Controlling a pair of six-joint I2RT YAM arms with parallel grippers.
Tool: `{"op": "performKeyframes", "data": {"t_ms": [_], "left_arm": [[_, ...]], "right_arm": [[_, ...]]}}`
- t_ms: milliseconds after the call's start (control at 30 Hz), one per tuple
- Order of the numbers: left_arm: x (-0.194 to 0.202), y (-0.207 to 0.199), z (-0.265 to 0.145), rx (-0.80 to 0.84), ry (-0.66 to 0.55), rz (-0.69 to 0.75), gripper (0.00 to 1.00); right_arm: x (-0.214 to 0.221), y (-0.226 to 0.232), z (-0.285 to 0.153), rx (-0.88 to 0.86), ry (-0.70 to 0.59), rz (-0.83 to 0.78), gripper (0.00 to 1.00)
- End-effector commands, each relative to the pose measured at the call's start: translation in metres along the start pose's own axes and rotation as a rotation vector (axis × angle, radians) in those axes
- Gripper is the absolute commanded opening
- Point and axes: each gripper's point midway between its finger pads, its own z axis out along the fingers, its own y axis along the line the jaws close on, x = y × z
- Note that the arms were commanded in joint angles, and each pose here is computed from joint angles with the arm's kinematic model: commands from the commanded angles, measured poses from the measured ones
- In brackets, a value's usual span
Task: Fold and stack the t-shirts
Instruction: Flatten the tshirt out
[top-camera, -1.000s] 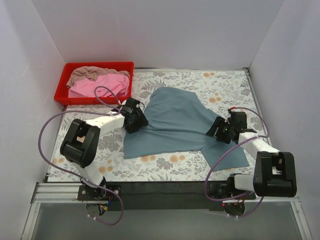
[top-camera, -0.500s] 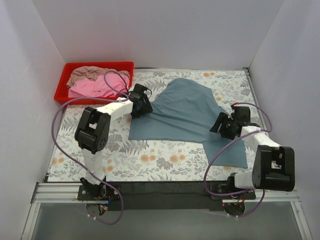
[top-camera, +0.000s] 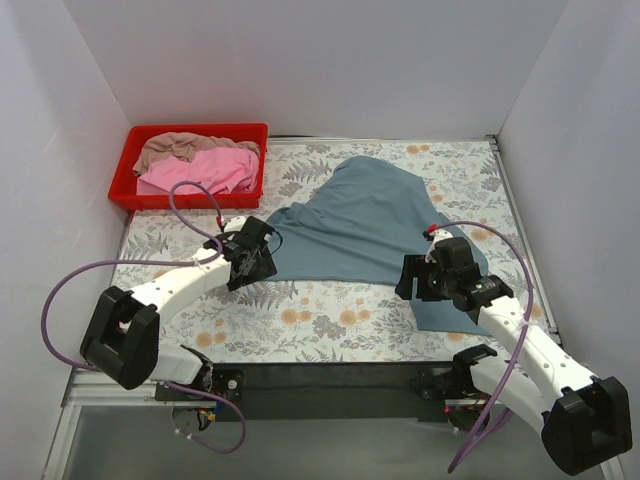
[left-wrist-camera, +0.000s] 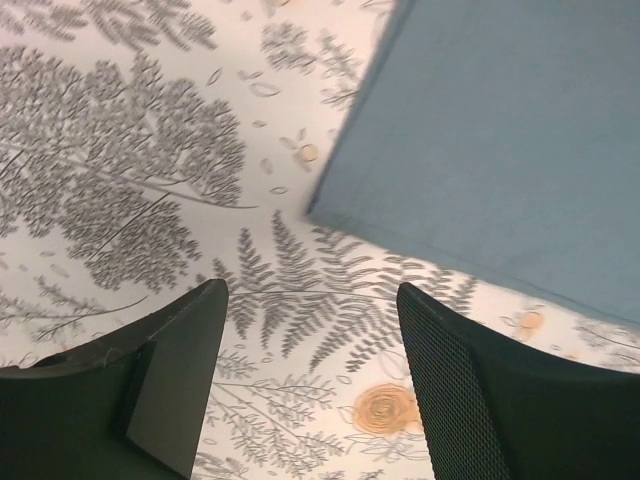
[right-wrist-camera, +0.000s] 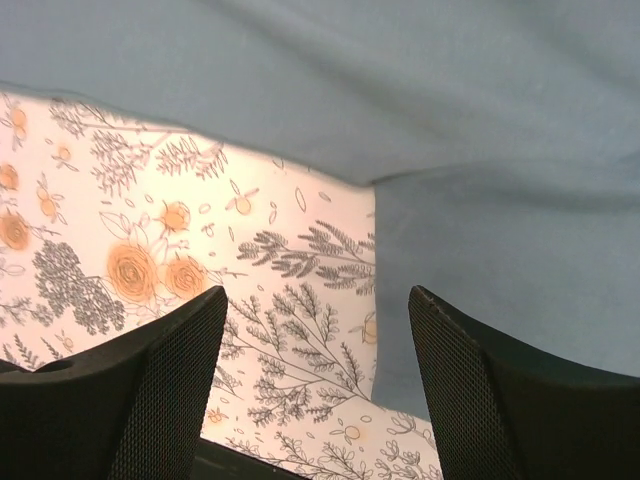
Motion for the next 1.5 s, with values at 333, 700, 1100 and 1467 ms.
{"op": "performKeyframes", "data": {"t_ms": [333, 700, 1100, 1467], "left_arm": [[-0.005, -0.003, 0.028, -0.112, -0.002, -0.030, 0.61], [0.006, -0.003, 0.050, -0.155, 0.030, -0.005, 0.57], [-0.018, -0.012, 0.019, -0.078, -0.043, -0.062, 0.56], [-0.002, -0.010, 0.048, -0.137, 0.017, 0.007, 0.55]], "right_arm": [[0.024, -0.004, -0.002, 0.037, 0.042, -0.009, 0.81], [0.028, -0.005, -0.001, 0.039, 0.054, -0.018, 0.81], [0.029, -0.004, -0.001, 0.038, 0.059, -0.023, 0.80], [0.026, -0.009, -0.001, 0.066, 0.051, -0.027, 0.81]]}}
